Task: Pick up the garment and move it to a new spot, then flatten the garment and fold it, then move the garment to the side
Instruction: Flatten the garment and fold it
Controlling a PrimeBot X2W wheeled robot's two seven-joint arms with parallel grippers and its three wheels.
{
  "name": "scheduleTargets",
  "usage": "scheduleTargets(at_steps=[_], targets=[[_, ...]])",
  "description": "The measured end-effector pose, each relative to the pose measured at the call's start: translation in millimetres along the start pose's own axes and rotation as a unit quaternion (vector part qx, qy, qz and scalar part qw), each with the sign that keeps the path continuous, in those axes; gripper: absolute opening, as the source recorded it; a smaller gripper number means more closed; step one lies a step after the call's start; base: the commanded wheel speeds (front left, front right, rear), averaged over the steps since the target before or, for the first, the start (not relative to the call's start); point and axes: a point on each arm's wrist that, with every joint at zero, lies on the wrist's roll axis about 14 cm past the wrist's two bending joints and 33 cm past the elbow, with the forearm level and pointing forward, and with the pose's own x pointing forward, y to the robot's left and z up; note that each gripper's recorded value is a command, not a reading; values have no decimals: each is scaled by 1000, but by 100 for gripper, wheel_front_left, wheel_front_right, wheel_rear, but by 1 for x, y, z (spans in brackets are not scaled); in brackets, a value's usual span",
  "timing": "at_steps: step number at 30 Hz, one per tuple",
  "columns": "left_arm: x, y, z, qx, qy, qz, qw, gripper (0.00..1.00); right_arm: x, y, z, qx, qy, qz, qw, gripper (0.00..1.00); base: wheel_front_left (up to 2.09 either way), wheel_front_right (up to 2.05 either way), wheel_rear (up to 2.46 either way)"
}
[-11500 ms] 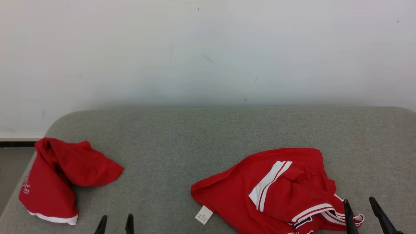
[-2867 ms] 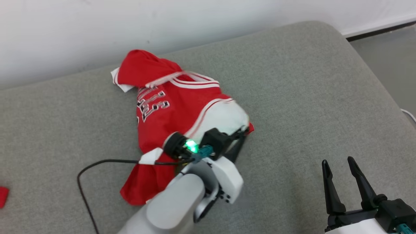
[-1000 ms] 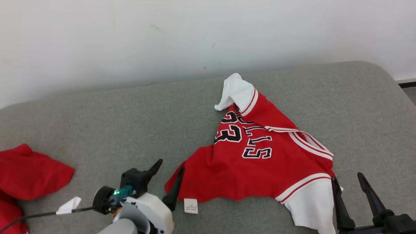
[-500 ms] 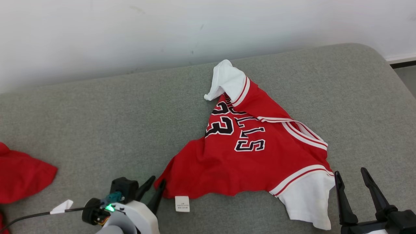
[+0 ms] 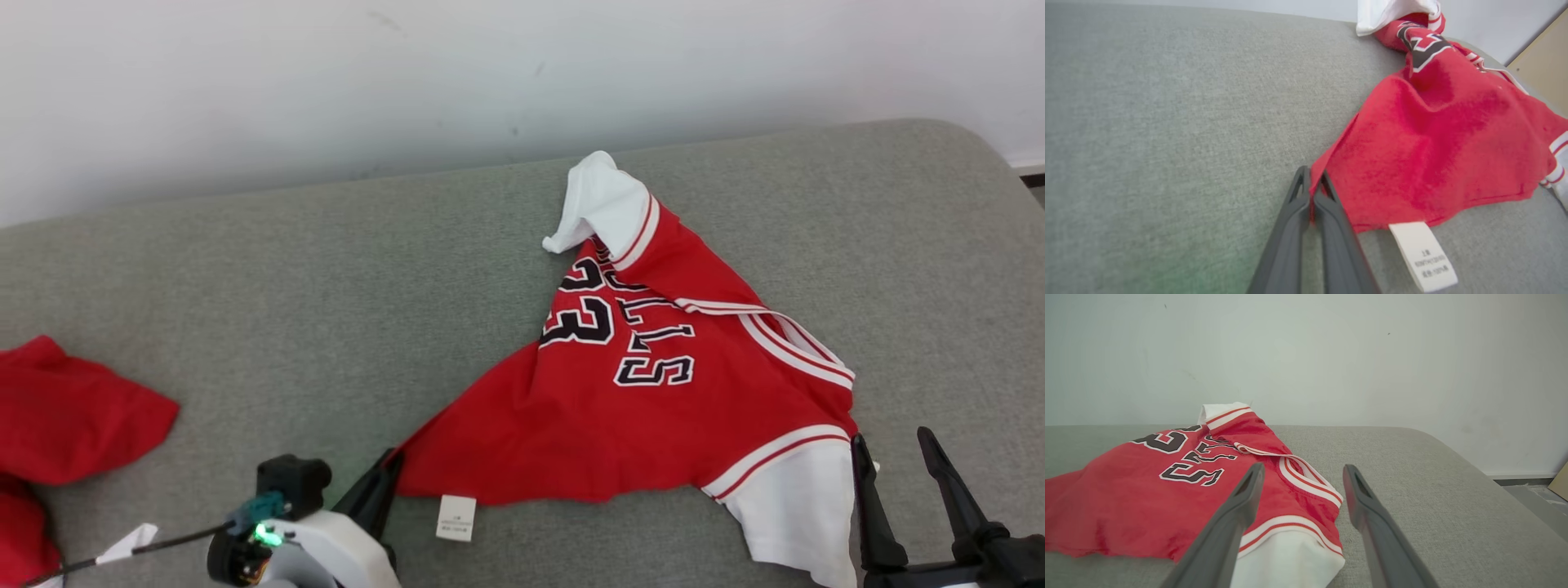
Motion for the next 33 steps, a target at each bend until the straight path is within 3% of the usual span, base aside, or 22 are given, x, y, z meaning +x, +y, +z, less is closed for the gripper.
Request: scheduleTargets(at_steps=[14, 18, 23, 24, 25, 26, 27, 33], targets=[[-75, -21, -21, -76, 19, 34, 996, 0, 12, 36, -2, 7, 0, 58, 998, 100, 0, 0, 0], [-66, -18, -10, -70, 4, 43, 997, 0, 13, 38, -4, 5, 3, 64, 998, 100, 0, 0, 0], [-47, 0, -2, -26, -5, 63, 998, 0, 9, 33, -4, 2, 4, 57, 998, 100, 0, 0, 0], [-44, 3, -2, -23, -5, 68, 997, 15, 8, 30, -4, 1, 4, 53, 999, 100, 0, 0, 0], [-42, 5, -3, -19, -3, 72, 997, 42, 7, 28, -3, 1, 3, 50, 999, 100, 0, 0, 0], [-41, 8, -5, -9, 2, 75, 997, 82, 6, 27, -2, 0, 2, 48, 999, 100, 0, 0, 0], [-41, 11, -7, 0, 2, 79, 997, 100, 5, 25, -2, 0, 1, 45, 999, 100, 0, 0, 0], [-53, 34, -3, 37, -14, 126, 991, 100, -4, 15, 4, -4, -7, 34, 999, 100, 0, 0, 0]])
